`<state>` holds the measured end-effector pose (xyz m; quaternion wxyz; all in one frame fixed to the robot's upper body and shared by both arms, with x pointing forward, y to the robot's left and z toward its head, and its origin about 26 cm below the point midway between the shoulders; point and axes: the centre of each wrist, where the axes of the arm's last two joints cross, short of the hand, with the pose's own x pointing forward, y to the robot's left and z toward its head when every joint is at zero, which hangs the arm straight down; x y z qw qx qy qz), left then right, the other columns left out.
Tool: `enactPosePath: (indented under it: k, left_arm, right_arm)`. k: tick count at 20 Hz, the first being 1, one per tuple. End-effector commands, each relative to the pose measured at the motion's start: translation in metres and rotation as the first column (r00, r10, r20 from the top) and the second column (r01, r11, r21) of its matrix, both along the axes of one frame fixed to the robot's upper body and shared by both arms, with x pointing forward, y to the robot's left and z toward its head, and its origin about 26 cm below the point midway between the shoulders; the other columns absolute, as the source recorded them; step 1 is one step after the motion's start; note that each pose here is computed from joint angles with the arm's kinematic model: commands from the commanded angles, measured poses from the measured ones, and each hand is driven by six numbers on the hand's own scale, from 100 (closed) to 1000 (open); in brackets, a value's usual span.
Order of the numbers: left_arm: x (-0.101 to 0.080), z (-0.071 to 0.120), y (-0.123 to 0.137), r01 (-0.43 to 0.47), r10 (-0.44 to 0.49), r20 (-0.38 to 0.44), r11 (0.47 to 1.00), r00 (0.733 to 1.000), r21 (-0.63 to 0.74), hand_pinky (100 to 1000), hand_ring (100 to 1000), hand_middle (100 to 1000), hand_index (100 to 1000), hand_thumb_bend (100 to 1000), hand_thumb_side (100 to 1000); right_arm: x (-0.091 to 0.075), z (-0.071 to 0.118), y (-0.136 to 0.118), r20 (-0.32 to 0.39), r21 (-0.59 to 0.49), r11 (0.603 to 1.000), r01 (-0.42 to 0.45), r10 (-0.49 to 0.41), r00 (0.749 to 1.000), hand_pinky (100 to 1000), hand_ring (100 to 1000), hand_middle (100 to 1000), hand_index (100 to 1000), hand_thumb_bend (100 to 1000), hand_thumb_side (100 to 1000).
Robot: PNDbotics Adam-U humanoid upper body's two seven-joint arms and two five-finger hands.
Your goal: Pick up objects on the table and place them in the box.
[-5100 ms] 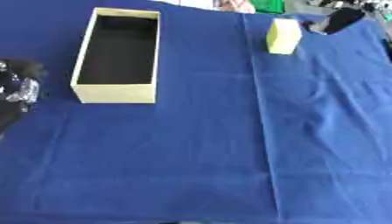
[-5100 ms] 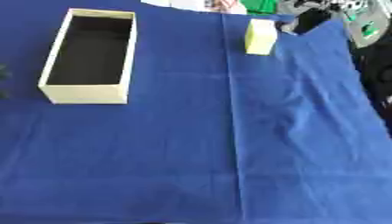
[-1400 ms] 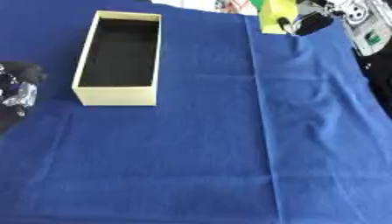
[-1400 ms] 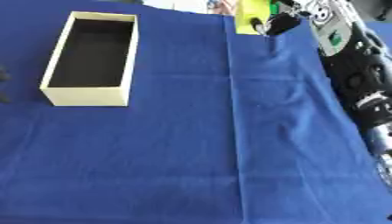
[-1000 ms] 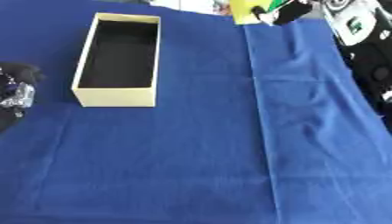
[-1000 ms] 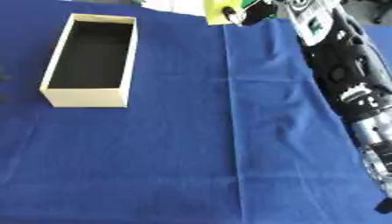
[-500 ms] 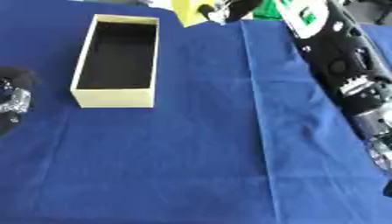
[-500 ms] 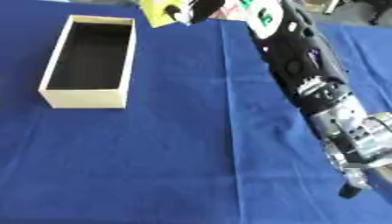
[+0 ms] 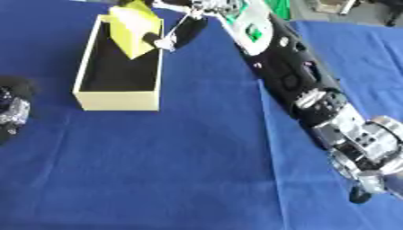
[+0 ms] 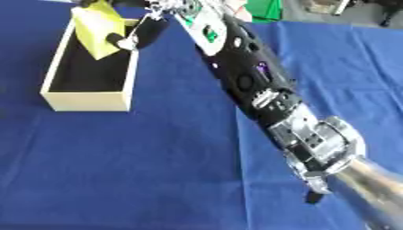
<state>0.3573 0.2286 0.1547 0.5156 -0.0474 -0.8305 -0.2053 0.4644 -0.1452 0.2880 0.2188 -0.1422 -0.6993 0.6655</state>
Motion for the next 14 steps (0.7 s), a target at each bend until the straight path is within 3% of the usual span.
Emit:
enactPosePath:
  k: [1,8,10,11,14]
  left_arm:
    - [0.000,0.008,-0.003,0.020,-0.020,0.027,1.000,0.999,0.003,472,703,610,631,100,249]
    - [0.000,0.007,-0.004,0.021,-0.021,0.021,1.000,1.000,0.006,472,702,594,633,100,249]
    - [0.000,0.006,-0.004,0.020,-0.020,0.019,1.000,1.000,0.010,472,701,591,634,100,248]
    - [0.000,0.006,-0.003,0.020,-0.020,0.019,1.000,1.000,0.012,472,701,590,634,100,248]
    - [0.000,0.006,-0.003,0.021,-0.021,0.021,1.000,1.000,0.017,472,702,592,635,100,248]
  right_arm:
    - [0.000,0.003,0.006,0.018,-0.023,1.000,0.002,-0.001,1.000,834,842,534,786,100,100]
    - [0.005,-0.015,0.008,0.025,-0.059,0.998,0.025,-0.024,0.999,844,871,716,850,100,100]
    - [0.005,-0.017,0.008,0.033,-0.058,0.998,0.024,-0.022,0.999,848,881,770,877,156,141]
    - [0.005,-0.017,0.007,0.037,-0.053,0.998,0.022,-0.020,0.999,860,898,851,914,235,198]
    - [0.005,-0.018,0.007,0.050,-0.038,0.999,0.019,-0.017,0.999,878,921,920,944,278,225]
